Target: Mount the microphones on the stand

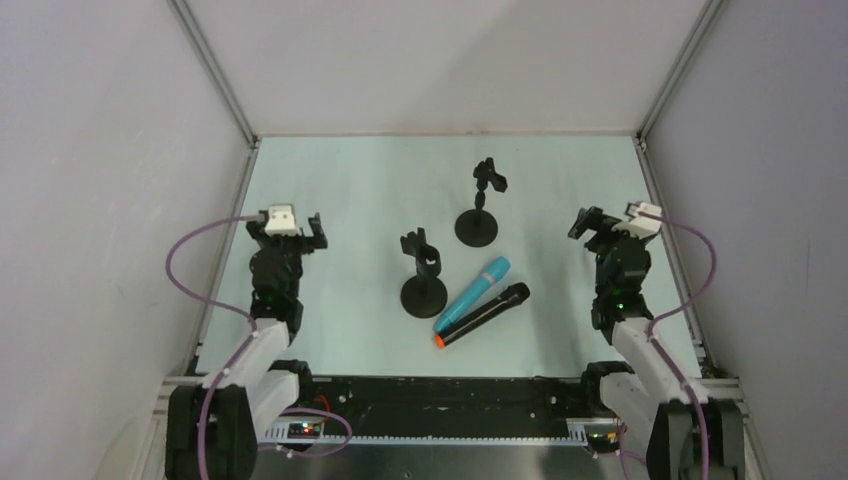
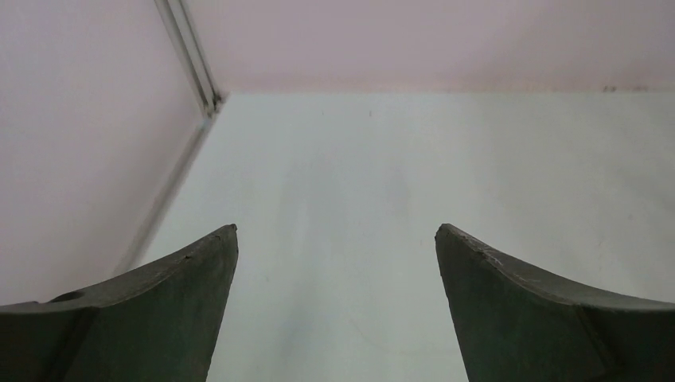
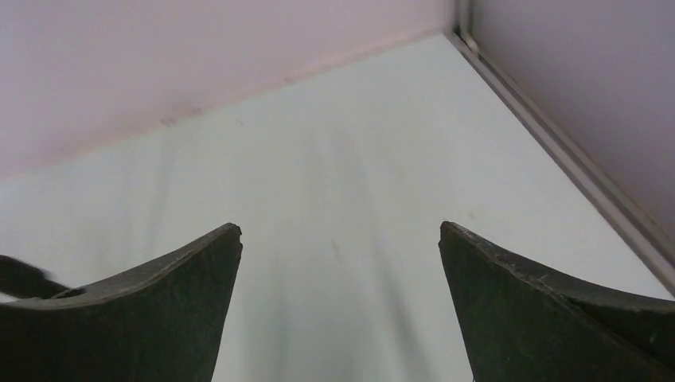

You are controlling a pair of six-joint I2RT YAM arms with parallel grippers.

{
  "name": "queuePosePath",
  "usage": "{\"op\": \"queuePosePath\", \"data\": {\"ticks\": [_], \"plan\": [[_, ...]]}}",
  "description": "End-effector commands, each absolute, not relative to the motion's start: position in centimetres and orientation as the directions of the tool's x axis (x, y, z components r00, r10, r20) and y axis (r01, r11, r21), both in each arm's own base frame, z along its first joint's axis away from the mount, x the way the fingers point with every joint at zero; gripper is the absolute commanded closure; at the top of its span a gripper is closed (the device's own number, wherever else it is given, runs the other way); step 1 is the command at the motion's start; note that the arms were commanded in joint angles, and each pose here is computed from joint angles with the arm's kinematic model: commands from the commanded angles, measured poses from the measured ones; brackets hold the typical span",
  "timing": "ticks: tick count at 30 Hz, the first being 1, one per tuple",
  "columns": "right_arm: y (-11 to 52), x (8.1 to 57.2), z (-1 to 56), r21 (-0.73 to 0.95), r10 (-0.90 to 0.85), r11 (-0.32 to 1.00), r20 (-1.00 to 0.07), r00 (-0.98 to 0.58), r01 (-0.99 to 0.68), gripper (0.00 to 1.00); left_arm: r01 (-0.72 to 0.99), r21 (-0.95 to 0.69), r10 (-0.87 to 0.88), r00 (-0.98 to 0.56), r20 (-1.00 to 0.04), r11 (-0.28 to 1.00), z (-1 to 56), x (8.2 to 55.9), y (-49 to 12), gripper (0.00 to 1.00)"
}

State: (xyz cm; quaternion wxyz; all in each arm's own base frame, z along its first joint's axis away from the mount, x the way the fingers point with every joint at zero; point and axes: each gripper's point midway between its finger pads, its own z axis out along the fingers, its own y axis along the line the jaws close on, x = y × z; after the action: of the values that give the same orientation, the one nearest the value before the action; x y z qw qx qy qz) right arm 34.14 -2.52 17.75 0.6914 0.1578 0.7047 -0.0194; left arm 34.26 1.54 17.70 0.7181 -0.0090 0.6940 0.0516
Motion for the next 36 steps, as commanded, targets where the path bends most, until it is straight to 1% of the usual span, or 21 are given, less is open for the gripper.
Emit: {"op": "queuePosePath", "data": {"ticks": [1, 4, 5, 6, 7, 10, 12, 14, 15, 16, 17, 18, 19, 20, 21, 22, 23, 29, 30, 32, 36], "plan": [[0.2, 33.4, 22.7, 0.380, 0.379, 0.920, -0.925, 0.023, 0.094, 0.00, -0.037, 0.102, 0.100, -0.043, -0.994, 0.994, 21.4, 35.2, 1.1, 0.02], [0.7, 32.5, 23.7, 0.519, 0.520, 0.854, -0.854, -0.020, 0.021, 0.00, 0.014, 0.095, 0.096, -0.242, -0.966, 0.995, 22.2, 35.6, 0.5, 0.02], [2.2, 32.3, 24.0, 0.575, 0.572, 0.816, -0.817, -0.068, -0.049, 0.00, 0.052, 0.086, 0.097, -0.266, -0.959, 0.995, 22.3, 35.6, -0.1, 0.02], [1.9, 32.3, 24.3, 0.623, 0.619, 0.781, -0.782, -0.077, -0.047, 0.00, 0.064, 0.088, 0.103, -0.289, -0.952, 0.994, 23.0, 35.3, -0.3, 0.02], [2.7, 32.0, 24.3, 0.644, 0.634, 0.761, -0.764, -0.120, -0.075, 0.00, 0.085, 0.087, 0.110, -0.311, -0.944, 0.993, 23.1, 34.8, -0.5, 0.02], [3.7, 31.6, 25.4, 0.694, 0.674, 0.711, -0.719, -0.172, -0.114, 0.00, 0.077, 0.110, 0.127, -0.275, -0.953, 0.991, 25.6, 33.7, -0.3, 0.02], [5.2, 31.2, 26.3, 0.689, 0.657, 0.706, -0.723, -0.211, -0.163, 0.00, 0.174, 0.133, 0.180, -0.287, -0.941, 0.976, 25.1, 32.8, -1.5, 0.02], [6.6, 30.9, 27.3, 0.626, 0.593, 0.757, -0.778, -0.206, -0.185, 0.00, 0.225, 0.111, 0.182, -0.324, -0.929, 0.968, 24.5, 31.9, -2.3, 0.02], [9.3, 30.0, 27.9, 0.594, 0.541, 0.772, -0.801, -0.255, -0.229, 0.00, 0.242, 0.095, 0.178, -0.349, -0.920, 0.966, 24.6, 31.4, -2.6, 0.02], [9.1, 30.1, 27.8, 0.515, 0.472, 0.833, -0.852, -0.227, -0.200, 0.00, 0.277, 0.069, 0.170, -0.360, -0.917, 0.958, 24.6, 31.2, -3.4, 0.02], [11.9, 29.0, 28.1, 0.480, 0.409, 0.840, -0.867, -0.285, -0.252, 0.00, 0.299, 0.056, 0.170, -0.372, -0.913, 0.953, 25.2, 30.7, -3.8, 0.02], [11.7, 29.0, 28.1, 0.407, 0.345, 0.884, -0.901, -0.264, -0.232, 0.00, 0.334, 0.038, 0.169, -0.372, -0.913, 0.942, 25.6, 30.5, -4.4, 0.02], [14.2, 27.7, 28.2, 0.387, 0.300, 0.875, -0.905, -0.302, -0.292, 0.00, 0.354, 0.034, 0.173, -0.367, -0.914, 0.934, 26.4, 30.2, -4.8, 0.02], [14.5, 27.4, 28.2, 0.358, 0.272, 0.888, -0.915, -0.298, -0.288, 0.00, 0.397, 0.020, 0.176, -0.361, -0.916, 0.917, 26.8, 29.9, -5.6, 0.02], [16.7, 25.9, 28.1, 0.330, 0.217, 0.872, -0.923, -0.318, -0.361, 0.00, 0.428, 0.026, 0.193, -0.351, -0.916, 0.903, 27.3, 29.6, -6.0, 0.02], [17.0, 25.6, 28.0, 0.305, 0.199, 0.885, -0.930, -0.308, -0.352, 0.00, 0.484, 0.013, 0.203, -0.343, -0.917, 0.875, 27.4, 29.3, -6.9, 0.02], [18.9, 24.2, 28.0, 0.276, 0.150, 0.868, -0.938, -0.312, -0.413, 0.00, 0.522, 0.025, 0.229, -0.329, -0.916, 0.853, 27.4, 29.0, -7.3, 0.02], [25.7, 21.0, 27.3, 0.184, -0.019, 0.807, -0.942, -0.336, -0.561, 0.00, 0.694, -0.013, 0.257, -0.284, -0.924, 0.720, 26.9, 27.2, -10.3, 0.02], [26.7, 20.6, 28.2, 0.174, -0.026, 0.798, -0.946, -0.322, -0.577, 0.00, 0.712, -0.031, 0.252, -0.289, -0.923, 0.701, 26.8, 26.8, -10.7, 0.02], [29.0, 21.0, 27.7, 0.128, -0.091, 0.796, -0.941, -0.326, -0.592, 0.00, 0.733, -0.046, 0.253, -0.293, -0.922, 0.678, 26.6, 26.2, -11.1, 0.02], [32.2, 22.1, 28.4, 0.095, -0.130, 0.787, -0.940, -0.315, -0.609, 0.00, 0.748, -0.027, 0.271, -0.273, -0.923, 0.664, 26.4, 25.6, -11.2, 0.02]]}}
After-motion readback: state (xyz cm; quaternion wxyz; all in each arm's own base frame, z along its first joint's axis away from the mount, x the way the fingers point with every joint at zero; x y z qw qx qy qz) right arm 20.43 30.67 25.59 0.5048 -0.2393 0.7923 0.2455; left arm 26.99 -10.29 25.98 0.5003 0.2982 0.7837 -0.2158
